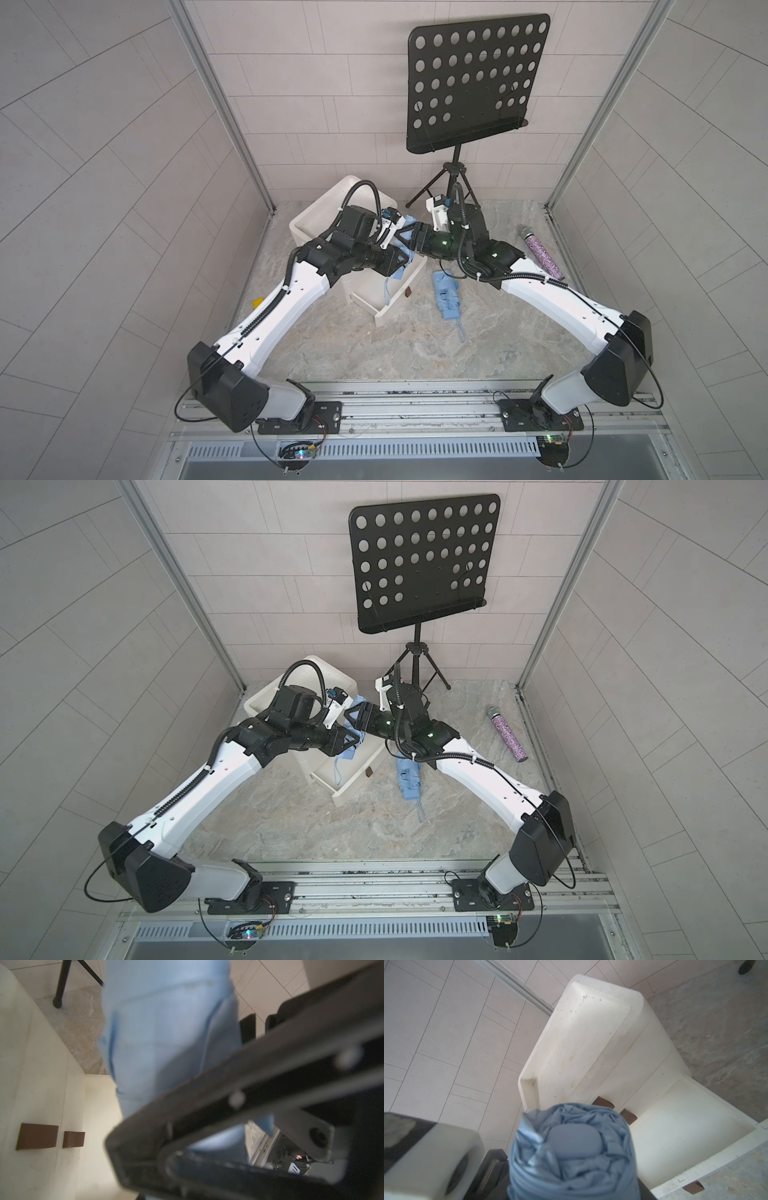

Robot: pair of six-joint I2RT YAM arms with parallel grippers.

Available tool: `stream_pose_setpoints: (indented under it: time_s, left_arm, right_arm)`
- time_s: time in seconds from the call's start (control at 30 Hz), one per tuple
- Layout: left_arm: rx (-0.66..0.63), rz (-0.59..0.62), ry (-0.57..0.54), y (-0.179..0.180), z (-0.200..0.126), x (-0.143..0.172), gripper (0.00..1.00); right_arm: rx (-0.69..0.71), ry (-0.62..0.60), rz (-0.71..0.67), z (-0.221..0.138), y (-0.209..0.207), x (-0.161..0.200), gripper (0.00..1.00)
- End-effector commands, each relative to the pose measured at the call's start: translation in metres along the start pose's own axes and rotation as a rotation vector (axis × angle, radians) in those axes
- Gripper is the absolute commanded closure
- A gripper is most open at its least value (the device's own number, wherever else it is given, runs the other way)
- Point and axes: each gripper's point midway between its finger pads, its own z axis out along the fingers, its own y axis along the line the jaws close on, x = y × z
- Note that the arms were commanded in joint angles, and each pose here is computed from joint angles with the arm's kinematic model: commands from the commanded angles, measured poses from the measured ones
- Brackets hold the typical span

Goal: Place the umbrella in the drawer by color
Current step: Pick up the umbrella from the center of the board.

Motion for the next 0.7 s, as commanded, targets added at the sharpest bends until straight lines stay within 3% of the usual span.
stream_pose_setpoints:
  time_s: [0.0,0.23,0.53,0.67]
  left_arm:
    - [0.054,0.035,-0.117,-0.014,-0.037,-0.033,0.93]
    - [0.188,0.017,-0.145,-0.034,-0.063,-0.047,0.93]
    - [0.54,-0.01,-0.099,-0.094,-0.093,-0.048,0.93]
    - [0.598,-0.006,-0.095,-0.103,-0.101,-0.046,0.93]
  right_arm:
    - [-0.102,-0.079,-0.068,-0.037,0.026,-0.019,0.32]
    - [-0.283,-0.169,-0.183,-0.095,0.051,-0.028,0.29]
    - [-0.457,-0.158,-0.24,-0.102,0.069,-0.014,0.29]
    - [-0.479,-0.153,-0.249,-0.101,0.073,-0.013,0.29]
